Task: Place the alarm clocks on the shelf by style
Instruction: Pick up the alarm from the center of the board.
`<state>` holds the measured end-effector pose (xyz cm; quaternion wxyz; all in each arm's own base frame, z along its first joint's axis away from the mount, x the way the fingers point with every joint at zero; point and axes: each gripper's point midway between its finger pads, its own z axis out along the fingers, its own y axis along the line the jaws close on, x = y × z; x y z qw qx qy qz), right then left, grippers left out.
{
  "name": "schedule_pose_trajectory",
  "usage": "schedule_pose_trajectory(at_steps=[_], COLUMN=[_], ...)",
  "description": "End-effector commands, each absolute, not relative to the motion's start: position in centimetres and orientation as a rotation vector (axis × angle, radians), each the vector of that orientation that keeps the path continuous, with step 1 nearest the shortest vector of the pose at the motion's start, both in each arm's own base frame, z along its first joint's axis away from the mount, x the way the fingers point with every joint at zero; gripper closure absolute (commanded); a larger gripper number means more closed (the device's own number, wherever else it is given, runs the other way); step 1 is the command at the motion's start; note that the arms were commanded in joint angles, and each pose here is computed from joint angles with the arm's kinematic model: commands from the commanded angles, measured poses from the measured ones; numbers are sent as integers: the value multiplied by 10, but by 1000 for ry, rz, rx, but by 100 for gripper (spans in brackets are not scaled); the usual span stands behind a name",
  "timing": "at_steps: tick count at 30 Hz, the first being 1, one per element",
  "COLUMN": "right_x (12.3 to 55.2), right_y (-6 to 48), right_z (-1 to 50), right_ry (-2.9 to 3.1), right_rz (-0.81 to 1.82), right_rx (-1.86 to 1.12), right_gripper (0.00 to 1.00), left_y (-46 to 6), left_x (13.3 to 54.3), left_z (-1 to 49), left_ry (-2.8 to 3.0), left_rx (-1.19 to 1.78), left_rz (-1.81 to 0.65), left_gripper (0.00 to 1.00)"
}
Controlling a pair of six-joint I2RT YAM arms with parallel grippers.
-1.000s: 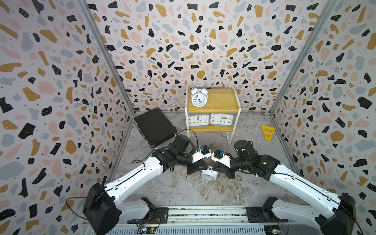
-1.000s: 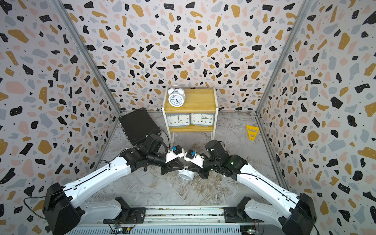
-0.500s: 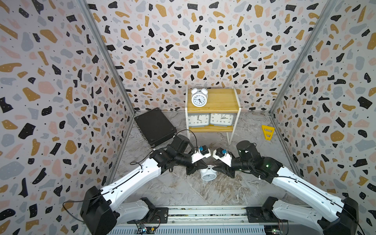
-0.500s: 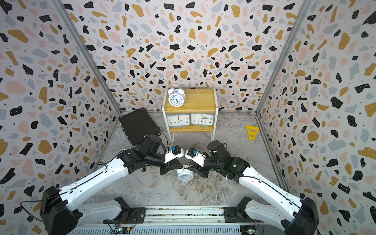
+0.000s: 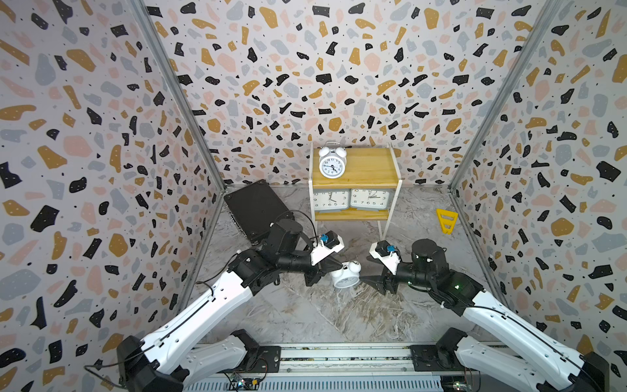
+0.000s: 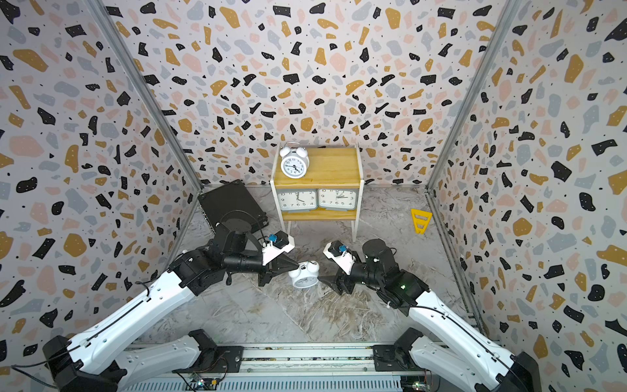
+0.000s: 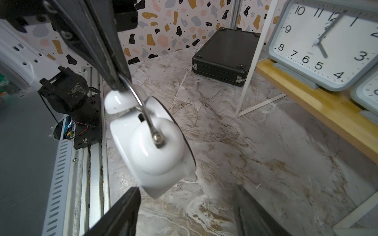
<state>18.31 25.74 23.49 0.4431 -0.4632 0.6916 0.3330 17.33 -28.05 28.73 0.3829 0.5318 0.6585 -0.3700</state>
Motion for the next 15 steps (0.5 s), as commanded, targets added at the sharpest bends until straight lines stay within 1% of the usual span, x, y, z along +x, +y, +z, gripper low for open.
schedule_pose_trajectory(at_steps=[1,5,11,15], right_x=[178,167,166,154], right_y=[264,270,271,274], right_z=[253,253,252,254], right_ry=[1641,1614,1605,1572], right_rz=[894,972,975,1038], right_rx=[-1150,-1206,-1227,-1280], right_gripper=[24,24,23,23], left_y=[-286,-288,-291,-291], left_x=[162,160,154,152], left_z=[321,321,320,322], left_ry=[1550,1543,1533,1525], left_rx=[1380,1394,1428,1432], left_rz=[-1028,-1053,-1110,-1118], left_gripper=[100,100,100,100])
